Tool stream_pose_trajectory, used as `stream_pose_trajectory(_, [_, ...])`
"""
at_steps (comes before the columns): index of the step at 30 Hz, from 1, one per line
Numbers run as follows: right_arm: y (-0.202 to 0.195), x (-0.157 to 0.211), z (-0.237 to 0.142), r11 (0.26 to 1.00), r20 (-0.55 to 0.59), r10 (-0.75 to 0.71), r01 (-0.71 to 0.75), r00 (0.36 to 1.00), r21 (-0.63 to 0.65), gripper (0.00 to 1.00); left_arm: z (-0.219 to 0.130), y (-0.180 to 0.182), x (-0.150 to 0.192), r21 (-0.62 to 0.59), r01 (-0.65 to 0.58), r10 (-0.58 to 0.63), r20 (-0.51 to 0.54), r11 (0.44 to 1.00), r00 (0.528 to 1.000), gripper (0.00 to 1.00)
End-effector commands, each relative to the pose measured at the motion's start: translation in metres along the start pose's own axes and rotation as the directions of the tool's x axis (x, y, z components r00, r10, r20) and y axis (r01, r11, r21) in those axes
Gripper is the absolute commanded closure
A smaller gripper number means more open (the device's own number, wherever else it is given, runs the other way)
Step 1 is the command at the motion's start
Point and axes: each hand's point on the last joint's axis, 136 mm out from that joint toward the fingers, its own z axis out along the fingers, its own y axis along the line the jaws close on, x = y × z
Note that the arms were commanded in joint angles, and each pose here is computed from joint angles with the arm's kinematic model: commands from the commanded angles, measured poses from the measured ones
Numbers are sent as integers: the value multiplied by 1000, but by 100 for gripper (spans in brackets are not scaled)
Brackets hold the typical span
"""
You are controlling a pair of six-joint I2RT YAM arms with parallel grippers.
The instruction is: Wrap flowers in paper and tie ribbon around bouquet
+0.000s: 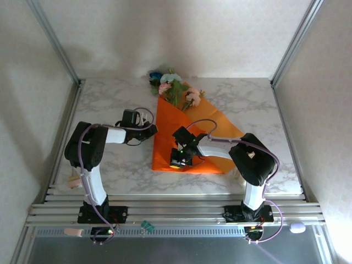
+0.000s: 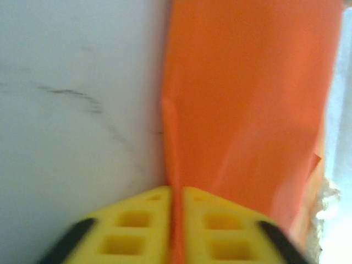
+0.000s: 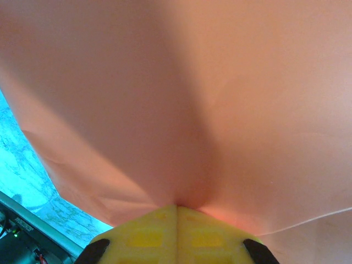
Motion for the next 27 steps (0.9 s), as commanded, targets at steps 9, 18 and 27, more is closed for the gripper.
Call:
stream_pose_trajectory(9, [-31, 11, 7, 994, -37, 46, -42, 998, 104, 100, -52, -11, 80, -136, 135, -152, -127, 982, 980, 66])
stream_pose_trajectory(18, [-31, 12, 8, 993, -42, 46, -41, 998, 108, 100, -52, -4, 144, -138, 209, -237, -237, 968, 942, 88])
stream_pose_trajectory(27, [-37, 14, 9, 991, -48, 47, -40, 998, 128, 100, -44, 62, 160, -317, 214, -282, -189, 924, 941, 92])
